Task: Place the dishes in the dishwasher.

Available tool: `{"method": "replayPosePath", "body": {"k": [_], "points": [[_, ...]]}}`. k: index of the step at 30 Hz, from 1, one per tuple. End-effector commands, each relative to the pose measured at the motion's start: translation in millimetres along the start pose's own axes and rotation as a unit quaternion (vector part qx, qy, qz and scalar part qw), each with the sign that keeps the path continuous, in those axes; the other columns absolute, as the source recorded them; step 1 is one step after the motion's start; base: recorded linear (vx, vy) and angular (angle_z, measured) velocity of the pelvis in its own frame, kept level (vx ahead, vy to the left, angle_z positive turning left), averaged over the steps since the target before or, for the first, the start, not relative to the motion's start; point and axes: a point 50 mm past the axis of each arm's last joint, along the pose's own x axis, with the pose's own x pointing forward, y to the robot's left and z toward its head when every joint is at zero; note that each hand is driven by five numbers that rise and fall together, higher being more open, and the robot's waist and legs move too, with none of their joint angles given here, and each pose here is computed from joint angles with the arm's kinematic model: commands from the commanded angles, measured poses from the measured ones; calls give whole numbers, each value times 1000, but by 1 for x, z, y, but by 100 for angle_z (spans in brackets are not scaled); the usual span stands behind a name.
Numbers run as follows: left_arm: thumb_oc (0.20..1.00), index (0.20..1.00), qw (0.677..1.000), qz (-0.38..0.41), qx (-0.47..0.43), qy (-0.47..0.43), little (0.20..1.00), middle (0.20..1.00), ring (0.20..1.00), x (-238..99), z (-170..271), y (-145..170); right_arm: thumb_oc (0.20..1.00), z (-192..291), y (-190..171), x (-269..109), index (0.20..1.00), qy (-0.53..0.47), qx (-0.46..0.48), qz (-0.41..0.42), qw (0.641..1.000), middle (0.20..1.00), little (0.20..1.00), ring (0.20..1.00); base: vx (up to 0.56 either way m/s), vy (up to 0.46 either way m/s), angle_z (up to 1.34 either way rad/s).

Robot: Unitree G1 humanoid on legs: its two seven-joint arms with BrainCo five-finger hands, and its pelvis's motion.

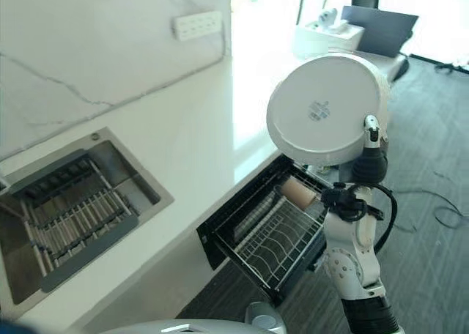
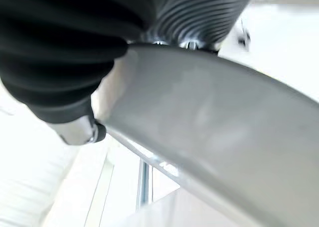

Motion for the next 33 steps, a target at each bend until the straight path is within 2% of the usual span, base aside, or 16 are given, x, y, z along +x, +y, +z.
{"method": "replayPosePath", "body": {"k": [1,9,16,20,26,29,33], "points": [[1000,1000,1000,-9,6,-21,1000,1000,1000,1,12,-5,200,27,30,18,200,-85,67,82,991,200,200,200,1,-33,-20],[1000,1000,1000,-14,5,-25,1000,1000,1000,2,19,-4,200,6,1,8,200,-28,55,26,998,200,200,200,-10,-7,-12],[1000,1000,1000,-13,1,-24,1000,1000,1000,2,20,-5,200,-37,-17,-9,200,68,24,-8,997,200,200,200,3,7,-5],[1000,1000,1000,-12,-4,-28,1000,1000,1000,2,25,-5,200,-65,-25,-24,200,137,1,-15,990,200,200,200,0,0,0],[1000,1000,999,-15,-7,-31,1000,1000,1000,2,30,-7,200,-88,-34,-38,200,189,-15,-33,981,200,200,200,-3,6,1],[1000,1000,999,-16,-4,-31,1000,1000,1000,2,32,-6,200,-98,-37,-43,200,210,-52,-33,976,200,200,200,-7,17,10],[1000,1000,999,-18,1,-32,1000,1000,1000,2,35,-9,200,-118,-49,-48,200,237,-97,-73,964,200,200,200,9,14,21]]}}
